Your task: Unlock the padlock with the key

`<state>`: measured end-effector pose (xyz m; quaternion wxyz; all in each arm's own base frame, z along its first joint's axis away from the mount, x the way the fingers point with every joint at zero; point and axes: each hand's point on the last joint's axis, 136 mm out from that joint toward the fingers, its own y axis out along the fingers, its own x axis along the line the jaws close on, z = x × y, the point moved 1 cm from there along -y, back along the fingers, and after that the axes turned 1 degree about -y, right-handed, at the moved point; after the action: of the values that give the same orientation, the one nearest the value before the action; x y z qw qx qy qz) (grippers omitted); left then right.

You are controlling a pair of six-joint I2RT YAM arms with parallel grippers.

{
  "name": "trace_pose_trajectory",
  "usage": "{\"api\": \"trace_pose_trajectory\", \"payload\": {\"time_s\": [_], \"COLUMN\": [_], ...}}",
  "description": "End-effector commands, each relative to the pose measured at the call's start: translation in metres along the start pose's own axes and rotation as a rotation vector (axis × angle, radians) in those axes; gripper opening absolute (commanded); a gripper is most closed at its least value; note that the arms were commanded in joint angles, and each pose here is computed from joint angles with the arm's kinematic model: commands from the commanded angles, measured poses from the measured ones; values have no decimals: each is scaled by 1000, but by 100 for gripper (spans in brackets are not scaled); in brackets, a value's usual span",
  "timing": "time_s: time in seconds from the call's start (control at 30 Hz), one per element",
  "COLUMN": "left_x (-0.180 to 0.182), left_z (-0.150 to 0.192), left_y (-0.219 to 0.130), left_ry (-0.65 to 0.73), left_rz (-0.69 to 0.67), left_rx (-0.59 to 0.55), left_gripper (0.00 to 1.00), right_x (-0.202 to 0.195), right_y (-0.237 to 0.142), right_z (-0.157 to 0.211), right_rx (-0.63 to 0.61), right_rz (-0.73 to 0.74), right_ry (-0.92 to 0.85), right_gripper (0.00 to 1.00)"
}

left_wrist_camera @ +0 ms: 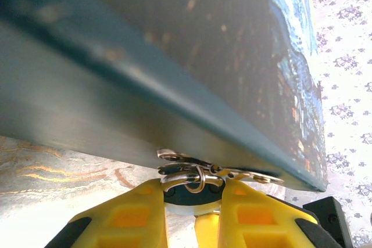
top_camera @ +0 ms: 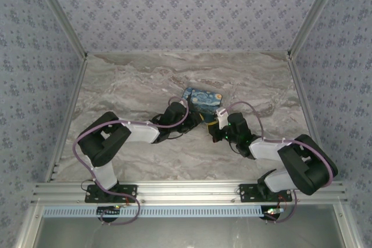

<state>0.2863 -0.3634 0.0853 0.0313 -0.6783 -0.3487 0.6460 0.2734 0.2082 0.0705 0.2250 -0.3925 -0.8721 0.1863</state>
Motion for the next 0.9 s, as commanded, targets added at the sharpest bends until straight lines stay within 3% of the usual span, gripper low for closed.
{"api": "trace_pose_trajectory", "payload": {"time_s": [0.0, 0.43, 0.87], "left_x": [-24, -37, -34], "left_z": [1, 7, 11], "left_y": [-5, -8, -5], "left_ry": [-15, -31, -26], "left_rz": [95, 133, 119], "left_rx": [1, 19, 28], "left_gripper": [20, 20, 20], "right_x": [5, 10, 20], "right_y": [1, 10, 9], "right_z": [-24, -35, -53], "right_rx": [-78, -95, -138], "right_rz": [-35, -84, -149], "right_ry": [-4, -31, 57], "right_gripper": [0, 0, 0]}}
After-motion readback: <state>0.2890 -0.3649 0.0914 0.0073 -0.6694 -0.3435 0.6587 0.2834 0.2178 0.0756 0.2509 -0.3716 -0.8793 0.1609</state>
